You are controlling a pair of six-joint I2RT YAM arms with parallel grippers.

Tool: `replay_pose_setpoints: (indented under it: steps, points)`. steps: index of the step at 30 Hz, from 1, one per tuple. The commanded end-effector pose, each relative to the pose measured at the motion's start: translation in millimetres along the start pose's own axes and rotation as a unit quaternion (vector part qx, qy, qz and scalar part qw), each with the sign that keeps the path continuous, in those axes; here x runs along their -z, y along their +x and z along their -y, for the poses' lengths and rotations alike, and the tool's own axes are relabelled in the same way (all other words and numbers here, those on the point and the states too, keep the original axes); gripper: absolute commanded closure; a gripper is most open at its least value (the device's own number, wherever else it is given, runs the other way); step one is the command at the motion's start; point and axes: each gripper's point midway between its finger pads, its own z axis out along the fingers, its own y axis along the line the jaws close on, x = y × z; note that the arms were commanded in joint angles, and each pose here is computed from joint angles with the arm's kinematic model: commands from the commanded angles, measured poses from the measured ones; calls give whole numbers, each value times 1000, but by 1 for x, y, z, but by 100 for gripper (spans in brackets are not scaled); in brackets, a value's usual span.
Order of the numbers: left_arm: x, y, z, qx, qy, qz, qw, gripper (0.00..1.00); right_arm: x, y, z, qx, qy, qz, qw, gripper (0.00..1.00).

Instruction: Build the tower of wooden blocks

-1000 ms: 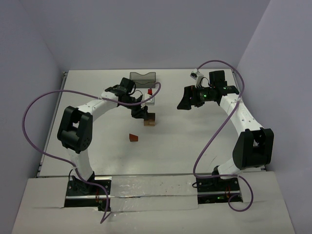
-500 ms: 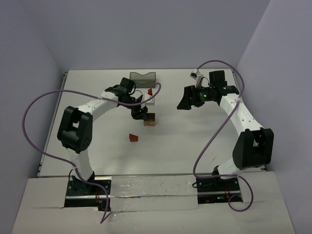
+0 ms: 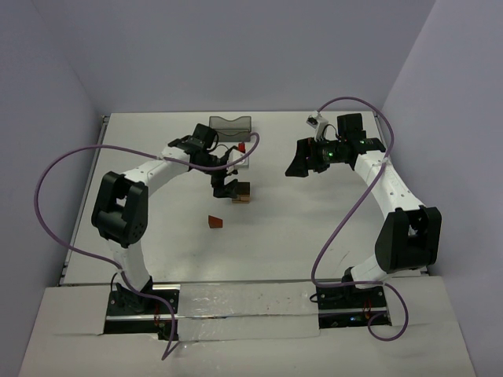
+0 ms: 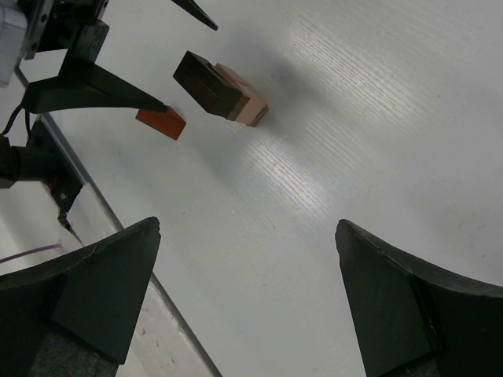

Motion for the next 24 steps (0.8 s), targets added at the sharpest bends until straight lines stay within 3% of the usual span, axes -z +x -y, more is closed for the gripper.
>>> replay_pose_setpoints:
  steps: [1, 8, 14, 24]
  points:
    - [57, -59, -10, -55, -49, 51, 996, 1, 11, -20, -11, 37, 3, 30, 999, 0]
    - [96, -54, 11, -52, -72, 26, 996, 1, 13, -20, -11, 47, 14, 31, 998, 0]
    - [91, -5, 52, 43, -63, -37, 996, 1, 15, -21, -11, 70, 42, 32, 996, 0]
    - [74, 39, 81, 10, -93, -127, 987, 5, 20, -23, -9, 83, 62, 25, 994, 0]
